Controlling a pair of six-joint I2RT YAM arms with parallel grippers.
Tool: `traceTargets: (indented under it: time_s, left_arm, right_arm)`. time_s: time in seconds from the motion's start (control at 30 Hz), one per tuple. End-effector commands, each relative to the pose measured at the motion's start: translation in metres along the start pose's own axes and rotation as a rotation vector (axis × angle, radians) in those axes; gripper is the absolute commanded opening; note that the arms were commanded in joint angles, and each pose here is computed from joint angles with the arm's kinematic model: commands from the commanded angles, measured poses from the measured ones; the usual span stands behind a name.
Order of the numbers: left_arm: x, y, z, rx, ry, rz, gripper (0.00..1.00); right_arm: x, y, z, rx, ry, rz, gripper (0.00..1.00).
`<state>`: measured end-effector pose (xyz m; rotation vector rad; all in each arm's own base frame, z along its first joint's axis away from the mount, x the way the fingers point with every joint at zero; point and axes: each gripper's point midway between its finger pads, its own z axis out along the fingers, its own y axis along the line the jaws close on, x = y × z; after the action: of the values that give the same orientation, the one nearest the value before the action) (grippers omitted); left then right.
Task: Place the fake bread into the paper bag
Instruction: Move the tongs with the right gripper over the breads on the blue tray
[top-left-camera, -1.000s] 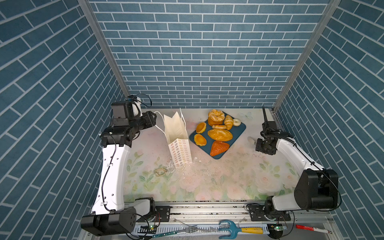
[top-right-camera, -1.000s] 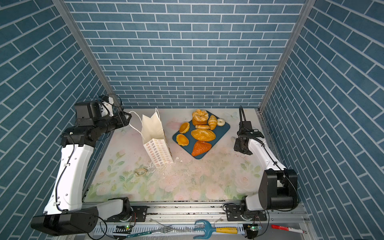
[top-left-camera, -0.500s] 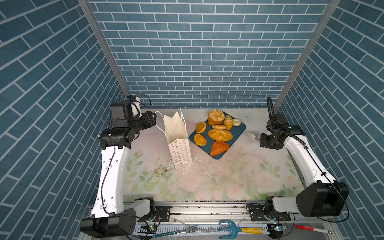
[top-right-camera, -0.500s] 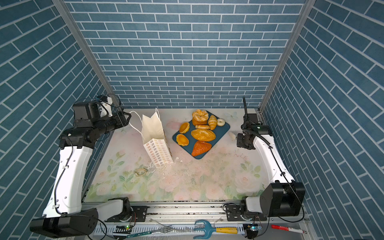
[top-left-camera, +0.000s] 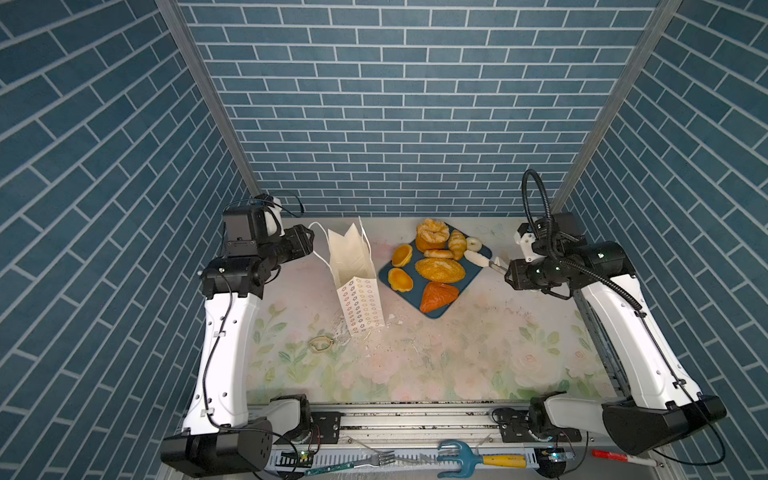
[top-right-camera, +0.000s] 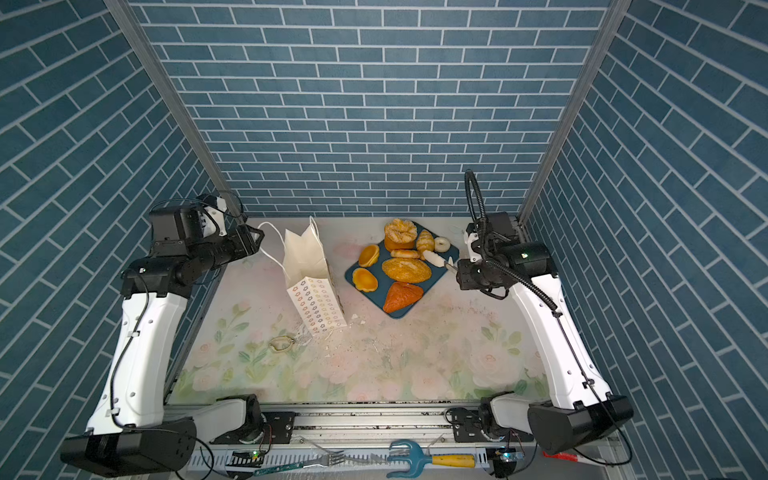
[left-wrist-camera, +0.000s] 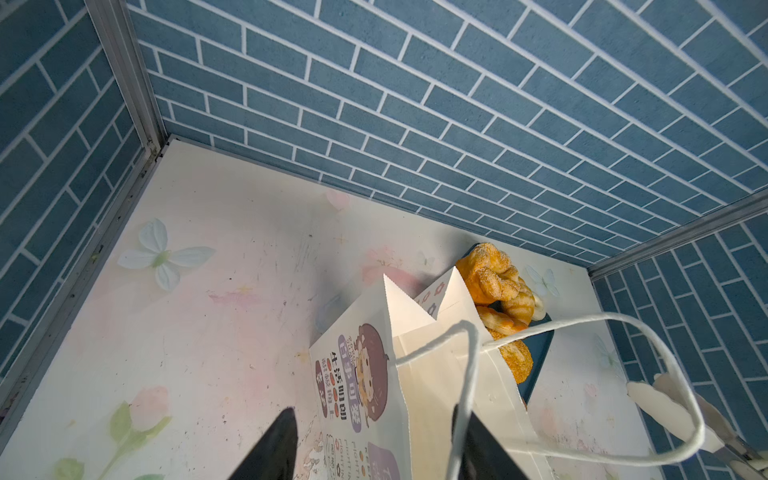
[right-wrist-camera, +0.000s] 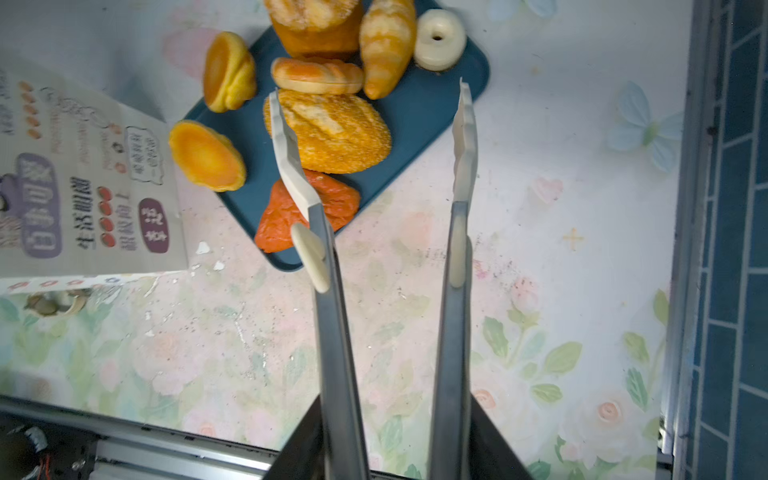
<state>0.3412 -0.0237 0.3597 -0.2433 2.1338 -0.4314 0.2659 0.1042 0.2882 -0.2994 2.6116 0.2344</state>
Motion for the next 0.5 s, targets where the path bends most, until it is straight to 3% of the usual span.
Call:
traceTargets:
  time_s: [0.0,0.47]
  left_arm:
    - [0.002,0.000,-0.008,-0.004,-0.010,0.013,0.61]
    - [0.005,0.003,-0.011,-0.025,-0.002,0.008,0.62]
  right_arm:
    - [-0.003,0.022,0.000,-0.054,0.022,-0.070,0.47]
    - [-0.028,0.064,0.057,-0.098,0.079,-0.141,0.44]
